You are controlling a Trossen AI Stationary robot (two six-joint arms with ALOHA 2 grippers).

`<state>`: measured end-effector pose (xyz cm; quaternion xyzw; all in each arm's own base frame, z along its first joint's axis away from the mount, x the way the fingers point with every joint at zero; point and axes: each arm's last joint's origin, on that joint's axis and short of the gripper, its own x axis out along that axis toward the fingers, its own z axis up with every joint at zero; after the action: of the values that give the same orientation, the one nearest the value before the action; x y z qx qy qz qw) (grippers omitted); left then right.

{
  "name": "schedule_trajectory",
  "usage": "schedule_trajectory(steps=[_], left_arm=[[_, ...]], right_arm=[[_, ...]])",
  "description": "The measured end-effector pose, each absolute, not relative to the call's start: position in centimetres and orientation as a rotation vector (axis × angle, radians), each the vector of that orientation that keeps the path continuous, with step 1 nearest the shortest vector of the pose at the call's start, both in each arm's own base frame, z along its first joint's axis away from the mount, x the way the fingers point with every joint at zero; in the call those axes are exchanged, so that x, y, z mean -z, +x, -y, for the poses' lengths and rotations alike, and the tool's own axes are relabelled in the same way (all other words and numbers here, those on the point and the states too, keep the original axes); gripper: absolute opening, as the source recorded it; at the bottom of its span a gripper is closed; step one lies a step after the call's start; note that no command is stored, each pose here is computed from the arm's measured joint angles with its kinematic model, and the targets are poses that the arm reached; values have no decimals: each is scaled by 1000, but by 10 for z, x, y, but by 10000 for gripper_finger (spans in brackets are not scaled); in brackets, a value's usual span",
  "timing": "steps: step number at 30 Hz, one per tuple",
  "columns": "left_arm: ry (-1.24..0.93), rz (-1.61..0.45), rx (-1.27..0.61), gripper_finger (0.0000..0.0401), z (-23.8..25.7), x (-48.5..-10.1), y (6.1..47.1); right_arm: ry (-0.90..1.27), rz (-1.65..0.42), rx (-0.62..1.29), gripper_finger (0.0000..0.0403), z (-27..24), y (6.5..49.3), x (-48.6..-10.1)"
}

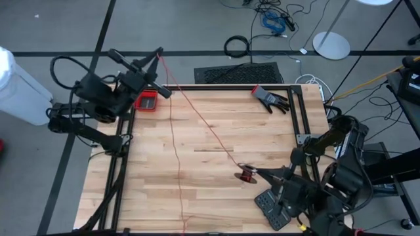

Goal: Coil cords
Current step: Coil the red wire onto the spool

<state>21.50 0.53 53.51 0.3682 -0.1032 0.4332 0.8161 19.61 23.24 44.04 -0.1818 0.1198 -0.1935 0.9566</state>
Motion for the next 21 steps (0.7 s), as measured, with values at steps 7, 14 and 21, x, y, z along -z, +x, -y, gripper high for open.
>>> schedule_trajectory(steps=[7,14,21], left_arm=[[896,284,-939,2,-4,-542,210],[830,437,-1000,2,-4,-551,200],[814,342,-865,10,-3,-539,218]], right_arm=[[-379,-236,407,0,-230,204,-445],[-399,-222,405,0,-232,209,-450],[-398,-211,400,0,-233,210,-453]])
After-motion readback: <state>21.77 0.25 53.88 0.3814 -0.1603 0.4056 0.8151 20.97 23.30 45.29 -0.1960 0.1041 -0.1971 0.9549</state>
